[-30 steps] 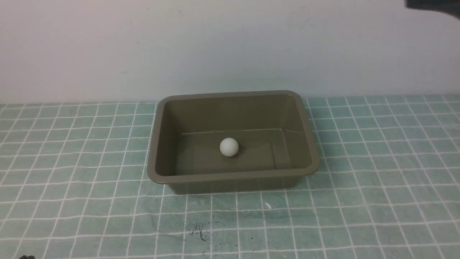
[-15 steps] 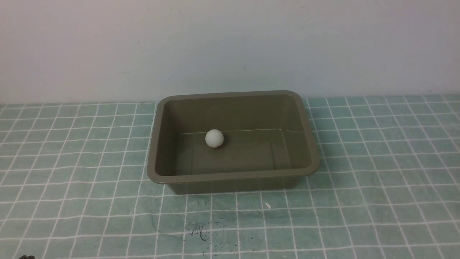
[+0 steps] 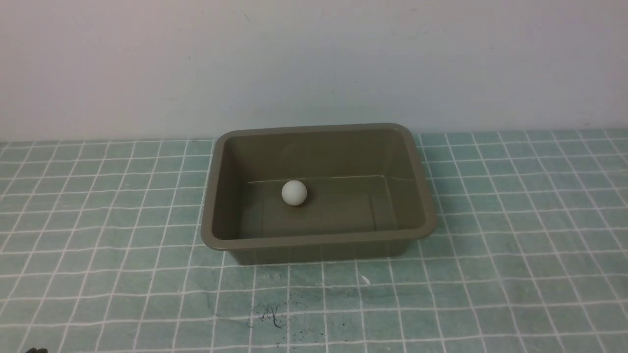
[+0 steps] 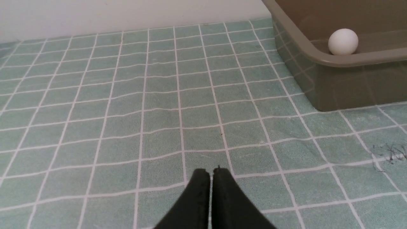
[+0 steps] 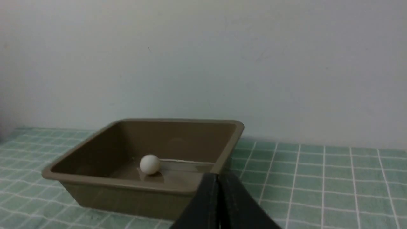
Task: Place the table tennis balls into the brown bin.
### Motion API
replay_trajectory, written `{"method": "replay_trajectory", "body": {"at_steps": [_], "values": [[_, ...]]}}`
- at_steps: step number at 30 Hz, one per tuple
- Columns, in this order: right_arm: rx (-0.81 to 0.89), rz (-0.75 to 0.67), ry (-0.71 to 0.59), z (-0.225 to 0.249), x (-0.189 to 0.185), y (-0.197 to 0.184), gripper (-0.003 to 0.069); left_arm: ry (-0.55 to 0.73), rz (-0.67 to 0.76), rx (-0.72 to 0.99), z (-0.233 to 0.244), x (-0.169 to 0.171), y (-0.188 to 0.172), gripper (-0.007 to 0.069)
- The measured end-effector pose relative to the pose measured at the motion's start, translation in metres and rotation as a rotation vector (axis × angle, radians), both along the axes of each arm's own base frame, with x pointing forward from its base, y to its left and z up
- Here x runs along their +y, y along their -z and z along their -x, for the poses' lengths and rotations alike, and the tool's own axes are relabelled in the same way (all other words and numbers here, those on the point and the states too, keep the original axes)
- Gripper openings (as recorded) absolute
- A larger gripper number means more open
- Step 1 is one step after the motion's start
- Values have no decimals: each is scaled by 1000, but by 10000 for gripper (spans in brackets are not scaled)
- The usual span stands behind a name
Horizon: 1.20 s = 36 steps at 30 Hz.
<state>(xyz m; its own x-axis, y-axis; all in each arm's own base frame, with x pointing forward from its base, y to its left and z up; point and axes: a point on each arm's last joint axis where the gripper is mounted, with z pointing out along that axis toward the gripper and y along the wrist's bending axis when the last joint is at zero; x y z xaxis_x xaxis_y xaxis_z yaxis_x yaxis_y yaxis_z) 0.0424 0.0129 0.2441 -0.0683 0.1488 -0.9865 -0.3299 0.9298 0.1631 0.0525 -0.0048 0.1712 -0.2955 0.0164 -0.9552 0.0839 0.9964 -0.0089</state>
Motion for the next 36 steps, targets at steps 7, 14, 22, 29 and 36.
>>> {"method": "replay_trajectory", "body": {"at_steps": [7,14,22,29,36], "values": [[141,24,180,-10,-6,47,-13,0,0,0,0,0,0,-5],[192,33,393,-12,-17,63,-11,0,0,1,0,0,0,-5],[189,54,391,-12,-17,63,-11,0,0,1,0,0,0,-5],[188,57,391,-12,-17,63,-11,0,0,1,0,0,0,-5],[188,58,391,-12,-17,63,-11,0,0,1,0,0,0,-5]]}}
